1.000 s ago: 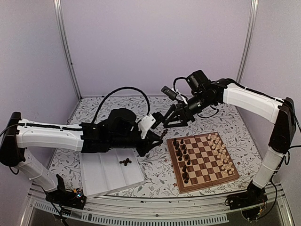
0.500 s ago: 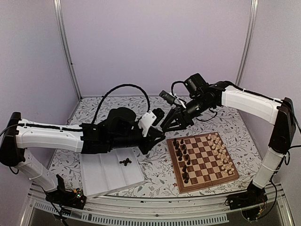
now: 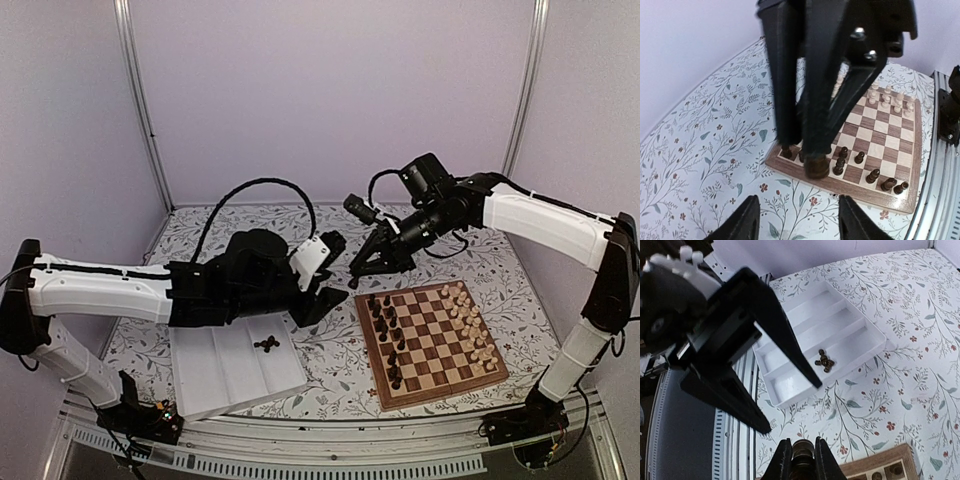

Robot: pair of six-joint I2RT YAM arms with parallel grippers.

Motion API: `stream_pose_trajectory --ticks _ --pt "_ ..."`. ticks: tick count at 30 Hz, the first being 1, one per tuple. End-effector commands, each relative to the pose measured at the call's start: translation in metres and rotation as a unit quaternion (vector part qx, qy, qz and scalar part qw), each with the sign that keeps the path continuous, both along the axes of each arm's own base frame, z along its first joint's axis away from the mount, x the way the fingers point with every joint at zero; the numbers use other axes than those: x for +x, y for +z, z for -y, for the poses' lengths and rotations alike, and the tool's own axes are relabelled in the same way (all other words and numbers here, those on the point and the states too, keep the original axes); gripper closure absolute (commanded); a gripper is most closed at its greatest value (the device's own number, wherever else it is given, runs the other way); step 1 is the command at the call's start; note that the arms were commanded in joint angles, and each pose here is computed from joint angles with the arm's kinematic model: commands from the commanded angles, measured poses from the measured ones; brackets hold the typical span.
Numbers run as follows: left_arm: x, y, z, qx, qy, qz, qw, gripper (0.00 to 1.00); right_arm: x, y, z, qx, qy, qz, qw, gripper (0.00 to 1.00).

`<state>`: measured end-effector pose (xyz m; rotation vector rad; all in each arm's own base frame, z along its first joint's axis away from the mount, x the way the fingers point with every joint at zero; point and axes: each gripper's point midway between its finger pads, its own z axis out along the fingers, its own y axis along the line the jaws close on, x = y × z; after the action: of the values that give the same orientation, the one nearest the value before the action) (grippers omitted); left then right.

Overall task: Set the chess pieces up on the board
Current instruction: Place the chess piece on the chessboard.

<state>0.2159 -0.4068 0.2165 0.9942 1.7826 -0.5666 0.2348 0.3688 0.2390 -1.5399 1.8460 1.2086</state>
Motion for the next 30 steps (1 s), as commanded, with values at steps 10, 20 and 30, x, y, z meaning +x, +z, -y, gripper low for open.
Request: stream_pose_trajectory --ticks 10,20,30 --pt "0.033 0.083 -0.088 0.002 0.157 0.144 0.977 0.02 -0.014 -0.07 0.072 -0.138 -0.037 0.126 0.982 0.97" --pt "0.073 0.076 -0.104 -0.009 0.147 0.155 0.977 0.18 -0.022 -0.106 0.073 -0.15 -0.005 0.117 0.982 0.97" --pt "0.084 0.06 -0.12 -0.007 0.138 0.136 0.981 0.19 -0.033 -0.125 0.064 -0.167 0.021 0.112 0.979 0.96"
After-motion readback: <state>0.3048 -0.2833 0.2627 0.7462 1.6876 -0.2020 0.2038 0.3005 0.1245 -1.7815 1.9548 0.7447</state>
